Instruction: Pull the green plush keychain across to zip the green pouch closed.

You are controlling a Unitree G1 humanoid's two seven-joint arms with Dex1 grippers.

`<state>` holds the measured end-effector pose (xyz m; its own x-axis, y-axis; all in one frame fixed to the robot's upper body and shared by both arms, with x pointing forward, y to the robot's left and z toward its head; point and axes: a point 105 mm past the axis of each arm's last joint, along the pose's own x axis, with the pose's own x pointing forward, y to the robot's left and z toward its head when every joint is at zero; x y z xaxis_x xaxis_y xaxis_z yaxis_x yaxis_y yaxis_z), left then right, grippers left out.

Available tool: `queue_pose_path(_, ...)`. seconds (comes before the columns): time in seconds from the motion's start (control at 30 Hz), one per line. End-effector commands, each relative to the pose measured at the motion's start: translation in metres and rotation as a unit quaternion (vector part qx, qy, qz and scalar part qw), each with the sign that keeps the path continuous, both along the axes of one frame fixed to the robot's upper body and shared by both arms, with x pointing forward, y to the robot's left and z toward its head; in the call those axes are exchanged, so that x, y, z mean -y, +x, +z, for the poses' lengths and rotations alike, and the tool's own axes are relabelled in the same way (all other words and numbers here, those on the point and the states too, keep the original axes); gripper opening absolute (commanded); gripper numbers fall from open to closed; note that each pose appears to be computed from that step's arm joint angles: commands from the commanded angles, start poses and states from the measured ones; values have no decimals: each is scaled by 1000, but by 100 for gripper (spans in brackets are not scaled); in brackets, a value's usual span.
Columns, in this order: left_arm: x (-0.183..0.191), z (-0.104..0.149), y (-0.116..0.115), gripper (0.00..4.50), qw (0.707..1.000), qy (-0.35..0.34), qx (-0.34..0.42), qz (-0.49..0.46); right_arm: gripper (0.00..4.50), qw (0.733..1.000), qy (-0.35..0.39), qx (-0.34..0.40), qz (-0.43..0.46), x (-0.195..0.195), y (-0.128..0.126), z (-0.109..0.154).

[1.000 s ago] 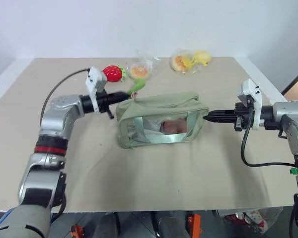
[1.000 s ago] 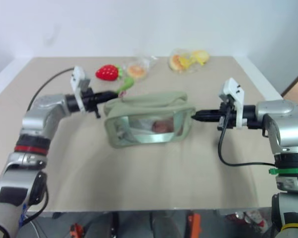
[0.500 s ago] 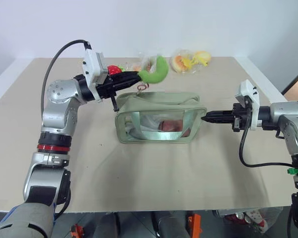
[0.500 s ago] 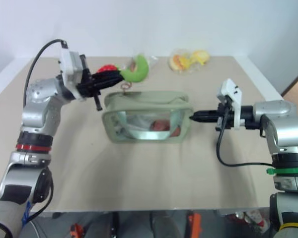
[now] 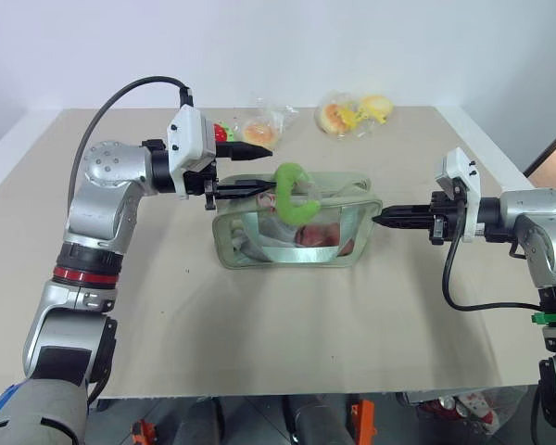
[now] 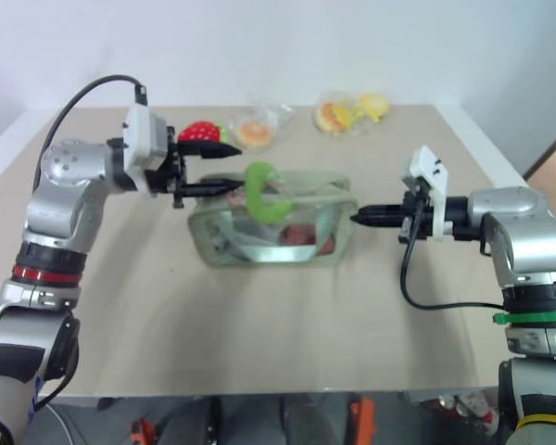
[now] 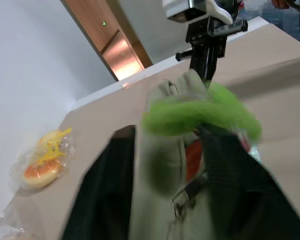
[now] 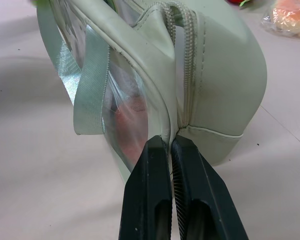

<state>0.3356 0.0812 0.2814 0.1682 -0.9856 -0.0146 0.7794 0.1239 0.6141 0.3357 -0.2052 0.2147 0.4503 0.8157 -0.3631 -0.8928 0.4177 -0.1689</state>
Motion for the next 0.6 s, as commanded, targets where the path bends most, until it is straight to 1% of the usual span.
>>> queue_pose_path(0.03, -5, 20, -5, 365, 1000, -17, 19, -5, 0, 1000, 5, 24, 6, -3, -1, 12)
queue_pose_path(0.07, -6, 22, -5, 389, 1000, -18, 18, -6, 0, 1000, 5, 24, 6, -3, 0, 12)
queue_pose_path(0.1, -6, 24, -5, 444, 999, -22, 24, -3, 0, 1000, 5, 24, 6, -3, 0, 12)
queue_pose_path(0.2, -18, 45, -7, 447, 998, -49, 31, 9, 0, 1000, 7, 24, 8, -5, 0, 12)
queue_pose_path(0.3, -36, 61, -6, 447, 996, -83, 12, 28, 0, 1000, 8, 24, 12, -8, 1, 11)
queue_pose_path(0.37, -47, 72, -4, 447, 993, -113, -4, 42, 0, 1000, 8, 23, 13, -9, 1, 11)
queue_pose_path(0.47, -67, 85, -3, 447, 982, -172, -51, 59, 0, 1000, 9, 22, 16, -11, 1, 9)
queue_pose_path(0.53, -79, 76, -8, 447, 977, -176, -107, 54, 0, 1000, 10, 21, 16, -12, 2, 8)
queue_pose_path(0.57, -83, 67, -13, 447, 976, -163, -133, 47, 0, 1000, 10, 20, 16, -12, 2, 8)
queue_pose_path(0.6, -86, 51, -20, 447, 977, -135, -159, 42, 0, 1000, 11, 20, 17, -12, 2, 8)
